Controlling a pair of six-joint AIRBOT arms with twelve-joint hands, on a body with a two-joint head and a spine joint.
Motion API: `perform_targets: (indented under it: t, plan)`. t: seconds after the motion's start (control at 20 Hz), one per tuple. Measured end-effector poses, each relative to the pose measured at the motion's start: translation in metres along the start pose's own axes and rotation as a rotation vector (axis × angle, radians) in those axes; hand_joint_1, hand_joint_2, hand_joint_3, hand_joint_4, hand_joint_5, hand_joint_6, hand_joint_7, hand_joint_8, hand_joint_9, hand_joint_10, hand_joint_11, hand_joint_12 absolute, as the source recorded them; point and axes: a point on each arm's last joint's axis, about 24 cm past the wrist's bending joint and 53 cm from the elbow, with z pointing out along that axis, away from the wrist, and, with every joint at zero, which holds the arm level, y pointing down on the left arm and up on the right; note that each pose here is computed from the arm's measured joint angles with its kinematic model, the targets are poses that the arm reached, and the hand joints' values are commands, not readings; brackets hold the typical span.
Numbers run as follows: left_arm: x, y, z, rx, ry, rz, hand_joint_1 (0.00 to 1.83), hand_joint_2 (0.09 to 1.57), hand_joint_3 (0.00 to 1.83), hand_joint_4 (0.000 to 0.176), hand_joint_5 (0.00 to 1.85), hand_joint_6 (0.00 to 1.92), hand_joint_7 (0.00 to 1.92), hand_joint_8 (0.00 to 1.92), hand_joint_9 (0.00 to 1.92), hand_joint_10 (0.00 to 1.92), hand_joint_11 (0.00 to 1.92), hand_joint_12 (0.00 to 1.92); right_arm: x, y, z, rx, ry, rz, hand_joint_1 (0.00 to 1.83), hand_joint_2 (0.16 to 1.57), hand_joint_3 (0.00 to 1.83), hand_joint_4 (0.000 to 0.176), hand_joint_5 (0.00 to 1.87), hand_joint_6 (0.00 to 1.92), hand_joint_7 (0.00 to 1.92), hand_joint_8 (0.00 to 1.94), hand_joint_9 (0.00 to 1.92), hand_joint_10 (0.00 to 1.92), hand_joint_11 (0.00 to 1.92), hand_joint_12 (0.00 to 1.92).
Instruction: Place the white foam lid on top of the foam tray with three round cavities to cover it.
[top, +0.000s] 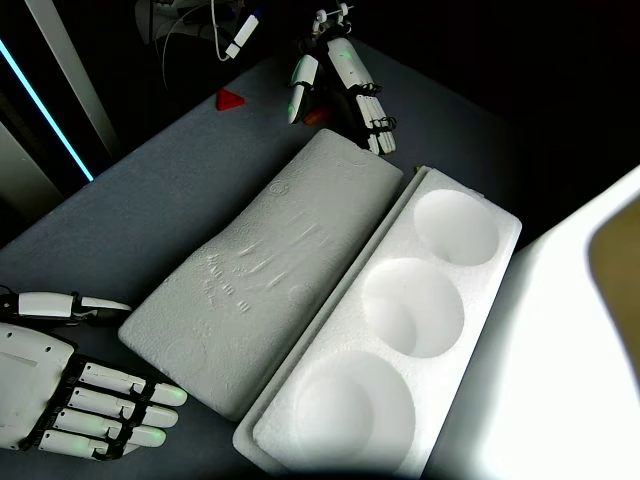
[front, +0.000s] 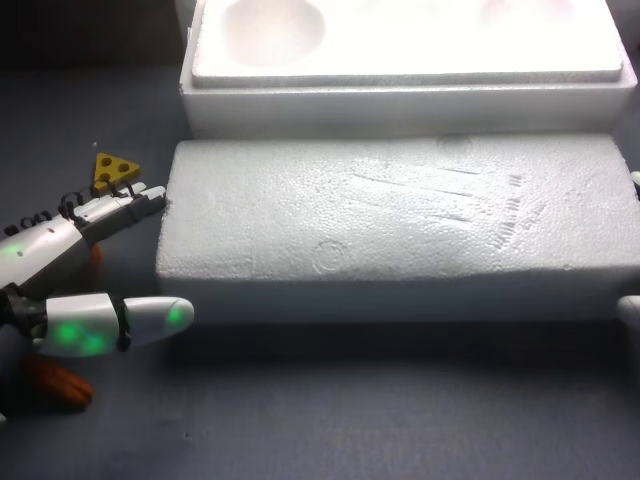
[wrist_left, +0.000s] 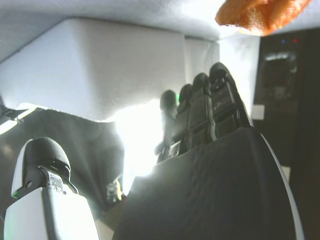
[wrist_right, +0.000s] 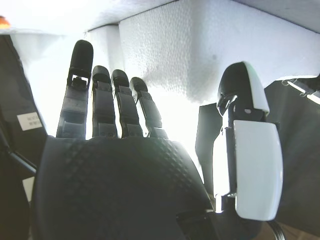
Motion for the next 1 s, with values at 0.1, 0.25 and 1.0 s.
perform_targets:
  t: [0.1, 0.25, 1.0]
  plan:
    - [0.001, 0.0, 0.0, 0.0, 0.001, -0.011, 0.49, 1.01, 0.02, 0.0, 0.16, 0.02, 0.0, 0.0, 0.0, 0.0, 0.0, 0.0, -0.001, 0.001, 0.0, -0.005, -0.005, 0.006, 0.49, 1.17, 0.01, 0.0, 0.1, 0.02, 0.04, 0.0, 0.08, 0.06, 0.0, 1.52]
    - [0.001, -0.001, 0.0, 0.007, 0.002, -0.028, 0.52, 1.06, 0.04, 0.0, 0.17, 0.02, 0.0, 0.0, 0.0, 0.0, 0.0, 0.0, -0.002, 0.002, 0.0, -0.008, -0.005, 0.012, 0.53, 1.19, 0.0, 0.0, 0.08, 0.01, 0.0, 0.0, 0.0, 0.05, 0.0, 1.45]
    - [0.01, -0.047, -0.031, 0.153, -0.002, -0.102, 0.46, 1.11, 0.02, 0.0, 0.17, 0.0, 0.0, 0.0, 0.0, 0.0, 0.0, 0.0, -0.023, 0.031, -0.045, -0.073, -0.044, -0.007, 0.42, 1.23, 0.0, 0.0, 0.12, 0.01, 0.0, 0.0, 0.0, 0.0, 0.0, 0.46]
